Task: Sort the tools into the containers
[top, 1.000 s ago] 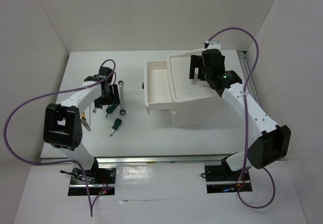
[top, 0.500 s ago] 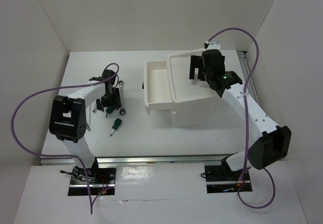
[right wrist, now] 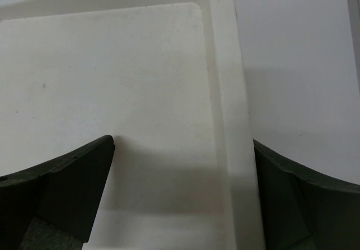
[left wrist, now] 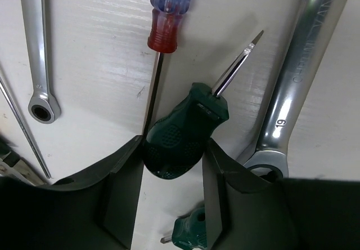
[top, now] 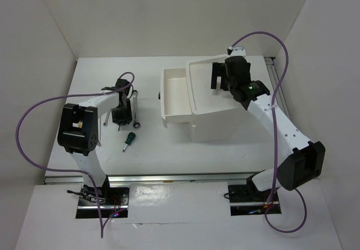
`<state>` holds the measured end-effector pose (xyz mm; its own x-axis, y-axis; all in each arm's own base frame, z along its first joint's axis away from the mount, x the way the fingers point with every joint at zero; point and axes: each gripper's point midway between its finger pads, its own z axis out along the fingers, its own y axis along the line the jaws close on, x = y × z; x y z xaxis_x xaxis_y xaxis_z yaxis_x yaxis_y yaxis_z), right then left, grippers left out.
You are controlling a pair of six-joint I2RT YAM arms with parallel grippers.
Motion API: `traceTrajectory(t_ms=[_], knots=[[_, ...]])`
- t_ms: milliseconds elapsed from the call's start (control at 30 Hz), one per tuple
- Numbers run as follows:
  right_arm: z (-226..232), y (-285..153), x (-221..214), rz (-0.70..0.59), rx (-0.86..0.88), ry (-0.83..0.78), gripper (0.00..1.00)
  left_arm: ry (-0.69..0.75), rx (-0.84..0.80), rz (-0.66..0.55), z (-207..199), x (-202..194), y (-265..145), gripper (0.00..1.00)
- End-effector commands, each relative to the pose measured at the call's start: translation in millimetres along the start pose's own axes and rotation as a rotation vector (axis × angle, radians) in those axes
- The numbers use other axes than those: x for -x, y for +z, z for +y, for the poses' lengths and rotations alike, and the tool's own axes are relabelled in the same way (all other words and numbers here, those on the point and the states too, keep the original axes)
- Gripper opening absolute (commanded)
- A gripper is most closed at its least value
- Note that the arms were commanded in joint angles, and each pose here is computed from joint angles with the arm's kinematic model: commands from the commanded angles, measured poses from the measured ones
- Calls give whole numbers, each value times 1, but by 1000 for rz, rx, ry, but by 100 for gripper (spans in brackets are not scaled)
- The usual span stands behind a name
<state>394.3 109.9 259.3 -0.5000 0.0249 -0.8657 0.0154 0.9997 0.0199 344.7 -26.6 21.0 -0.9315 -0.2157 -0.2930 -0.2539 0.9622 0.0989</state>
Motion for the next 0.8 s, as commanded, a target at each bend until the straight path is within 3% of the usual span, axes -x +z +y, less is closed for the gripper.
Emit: traceTrajectory(t_ms=[0,100,133,333,500,600,767], knots=[[24,-15,-47,144,90,-62,100,13,-3,10,0,1,4,28],[23,-15,-49,152,88,-65,100,15,-17,-20,-2,5,-9,2],[23,-15,-49,152,88,-65,100,12,-22,-34,-2,8,-14,0],[26,-17,-45,142,89,-67,100,5,-55,-63,-7,11,-29,0],[23,-17,-47,148,76,-72,100,-12,-98,-173,-14,25,-69,0],[23,-16,-45,145,67,-72,100,-59,-212,-308,-19,43,-124,0],[20,-17,-46,145,45,-82,100,-43,-562,-525,-65,58,-252,0]])
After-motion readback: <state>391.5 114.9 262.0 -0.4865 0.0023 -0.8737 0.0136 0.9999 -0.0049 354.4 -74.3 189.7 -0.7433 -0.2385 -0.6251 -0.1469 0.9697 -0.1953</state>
